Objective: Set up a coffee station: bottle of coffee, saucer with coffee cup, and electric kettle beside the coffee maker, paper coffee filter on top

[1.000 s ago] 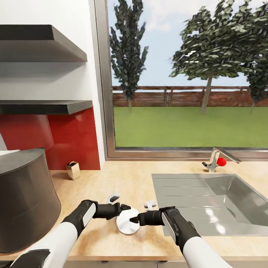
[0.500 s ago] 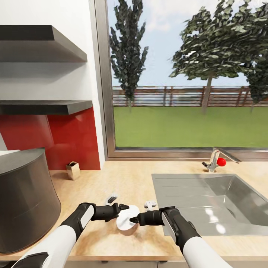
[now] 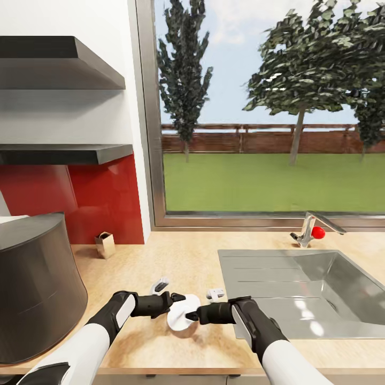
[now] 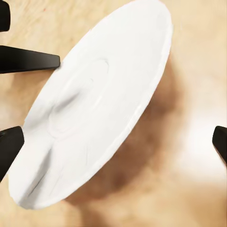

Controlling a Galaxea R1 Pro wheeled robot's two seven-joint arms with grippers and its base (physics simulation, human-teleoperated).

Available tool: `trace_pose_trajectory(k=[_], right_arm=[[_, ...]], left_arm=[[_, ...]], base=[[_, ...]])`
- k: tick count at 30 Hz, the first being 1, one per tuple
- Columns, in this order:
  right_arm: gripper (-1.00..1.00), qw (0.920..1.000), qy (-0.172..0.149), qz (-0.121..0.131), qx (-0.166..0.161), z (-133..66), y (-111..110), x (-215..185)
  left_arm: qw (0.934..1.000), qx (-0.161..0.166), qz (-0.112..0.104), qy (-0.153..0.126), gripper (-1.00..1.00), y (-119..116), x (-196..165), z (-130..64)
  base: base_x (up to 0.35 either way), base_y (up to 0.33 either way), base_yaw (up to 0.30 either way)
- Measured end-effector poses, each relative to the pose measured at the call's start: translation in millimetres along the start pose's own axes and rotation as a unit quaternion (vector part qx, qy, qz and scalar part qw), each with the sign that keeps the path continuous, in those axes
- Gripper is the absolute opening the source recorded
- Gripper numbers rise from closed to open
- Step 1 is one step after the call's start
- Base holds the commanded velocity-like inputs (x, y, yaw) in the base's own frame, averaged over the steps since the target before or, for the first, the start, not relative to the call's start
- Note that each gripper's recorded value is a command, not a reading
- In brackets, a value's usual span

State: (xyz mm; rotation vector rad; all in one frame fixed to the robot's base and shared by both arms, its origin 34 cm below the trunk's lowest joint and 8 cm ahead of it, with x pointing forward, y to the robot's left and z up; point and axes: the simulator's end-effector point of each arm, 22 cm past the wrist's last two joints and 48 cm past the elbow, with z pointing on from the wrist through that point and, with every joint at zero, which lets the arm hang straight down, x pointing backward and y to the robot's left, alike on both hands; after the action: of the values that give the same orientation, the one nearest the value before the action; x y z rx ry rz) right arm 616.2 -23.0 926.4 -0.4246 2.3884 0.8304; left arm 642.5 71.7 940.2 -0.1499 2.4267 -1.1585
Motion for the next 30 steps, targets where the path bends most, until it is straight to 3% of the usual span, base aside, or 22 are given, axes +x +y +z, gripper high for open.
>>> trace_pose_trajectory(k=[5, 6, 23, 30], right_arm=[[1.0, 1.0, -0.003, 0.0, -0.009, 4.1, 11, -2], [-1.0, 0.9999, -0.003, 0.0, -0.012, 5.5, 15, -3], [-1.0, 1.0, -0.005, -0.003, -0.008, 5.6, 14, -4], [-1.0, 0.9999, -0.006, -0.002, -0.01, 5.5, 15, -5]], left_arm=[[1.0, 0.0, 0.0, 0.0, 1.0, 0, 0, -0.1], [1.0, -0.001, 0.001, 0.001, 1.0, 0, 0, 0.0], [1.0, -0.004, 0.008, -0.001, 1.0, 1, -2, -1.8], [1.0, 0.001, -0.004, -0.003, 1.0, 2, -3, -2.8]], base=[[0.0, 0.0, 0.0], [0.0, 0.0, 0.0], [0.0, 0.0, 0.0], [0.0, 0.0, 0.0]])
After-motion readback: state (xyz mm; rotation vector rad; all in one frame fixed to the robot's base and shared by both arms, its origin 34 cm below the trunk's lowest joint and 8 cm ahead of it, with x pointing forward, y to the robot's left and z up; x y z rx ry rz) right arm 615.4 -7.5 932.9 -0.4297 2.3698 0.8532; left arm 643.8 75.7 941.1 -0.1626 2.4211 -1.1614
